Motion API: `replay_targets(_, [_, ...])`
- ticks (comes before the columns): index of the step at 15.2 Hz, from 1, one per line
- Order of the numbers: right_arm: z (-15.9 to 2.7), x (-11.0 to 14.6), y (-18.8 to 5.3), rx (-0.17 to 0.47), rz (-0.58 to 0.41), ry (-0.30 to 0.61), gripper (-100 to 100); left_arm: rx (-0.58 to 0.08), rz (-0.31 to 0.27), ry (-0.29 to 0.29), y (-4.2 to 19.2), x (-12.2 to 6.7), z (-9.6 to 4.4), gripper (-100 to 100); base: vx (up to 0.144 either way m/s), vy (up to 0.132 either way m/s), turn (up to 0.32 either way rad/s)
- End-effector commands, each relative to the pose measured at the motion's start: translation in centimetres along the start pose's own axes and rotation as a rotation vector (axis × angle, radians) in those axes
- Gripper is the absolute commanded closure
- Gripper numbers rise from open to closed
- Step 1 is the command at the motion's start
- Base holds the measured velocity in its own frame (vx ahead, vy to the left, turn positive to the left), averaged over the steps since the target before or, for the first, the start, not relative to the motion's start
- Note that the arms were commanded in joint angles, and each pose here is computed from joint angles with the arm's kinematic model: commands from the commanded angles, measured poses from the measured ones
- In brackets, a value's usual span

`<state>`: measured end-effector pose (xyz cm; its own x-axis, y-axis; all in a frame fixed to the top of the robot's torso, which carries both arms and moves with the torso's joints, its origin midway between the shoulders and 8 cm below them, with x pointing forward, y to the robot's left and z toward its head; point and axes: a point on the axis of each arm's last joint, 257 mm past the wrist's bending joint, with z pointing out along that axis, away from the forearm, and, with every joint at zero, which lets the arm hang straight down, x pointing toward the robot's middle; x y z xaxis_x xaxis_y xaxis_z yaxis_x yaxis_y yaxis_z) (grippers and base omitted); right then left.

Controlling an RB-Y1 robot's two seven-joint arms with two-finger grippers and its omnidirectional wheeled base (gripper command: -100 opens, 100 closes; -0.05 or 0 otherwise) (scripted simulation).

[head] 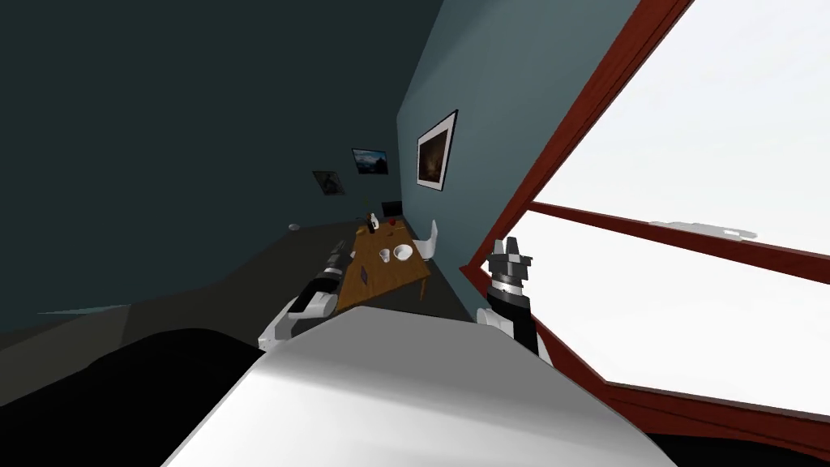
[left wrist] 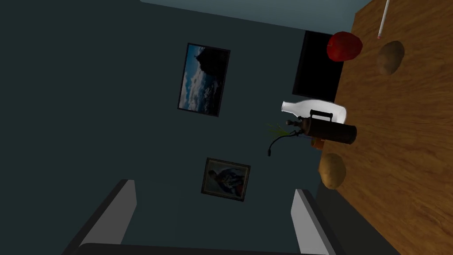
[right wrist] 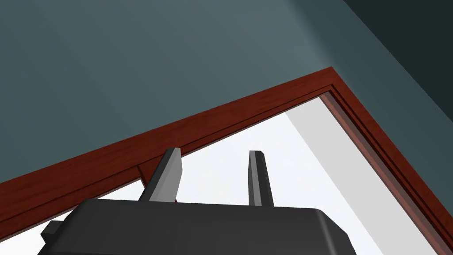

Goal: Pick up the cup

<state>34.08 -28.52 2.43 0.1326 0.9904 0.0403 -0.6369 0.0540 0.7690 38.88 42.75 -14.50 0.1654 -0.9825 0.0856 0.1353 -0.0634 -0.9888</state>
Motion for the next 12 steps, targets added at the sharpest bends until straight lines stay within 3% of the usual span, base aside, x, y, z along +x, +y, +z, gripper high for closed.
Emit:
replay_targets(1, [0.0, 0.0, 0.0, 0.0, 0.0, 0.0, 0, -0.071, -0.01, -0.045, 2.0, -2.9, 0.0, -100, 0.021, -0.082, -0.364])
replay_targets(3, [0.0, 0.0, 0.0, 0.0, 0.0, 0.0, 0, -0.107, -0.01, -0.06, 3.2, -3.5, -0.2, -100, 0.026, -0.059, -0.149])
replay_targets(4, [0.0, 0.0, 0.0, 0.0, 0.0, 0.0, 0, -0.157, -0.021, -0.1, 4.6, -5.9, -0.5, -100, 0.023, -0.054, -0.214])
replay_targets(6, [0.0, 0.0, 0.0, 0.0, 0.0, 0.0, 0, -0.179, -0.021, -0.109, 5.3, -6.3, -0.7, -100, 0.018, -0.047, -0.149])
replay_targets(7, [0.0, 0.0, 0.0, 0.0, 0.0, 0.0, 0, -0.23, -0.035, -0.157, 6.7, -9.0, -1.3, -100, 0.019, -0.057, -0.213])
replay_targets(9, [0.0, 0.0, 0.0, 0.0, 0.0, 0.0, 0, -0.25, -0.036, -0.162, 7.2, -9.1, -1.5, -100, 0.021, -0.049, -0.15])
replay_targets(10, [0.0, 0.0, 0.0, 0.0, 0.0, 0.0, 0, -0.293, -0.053, -0.212, 8.3, -11.8, -2.3, -100, 0.026, -0.052, -0.247])
replay_targets(12, [0.0, 0.0, 0.0, 0.0, 0.0, 0.0, 0, -0.318, -0.055, -0.219, 9.0, -11.9, -2.5, -100, 0.022, -0.046, -0.154])
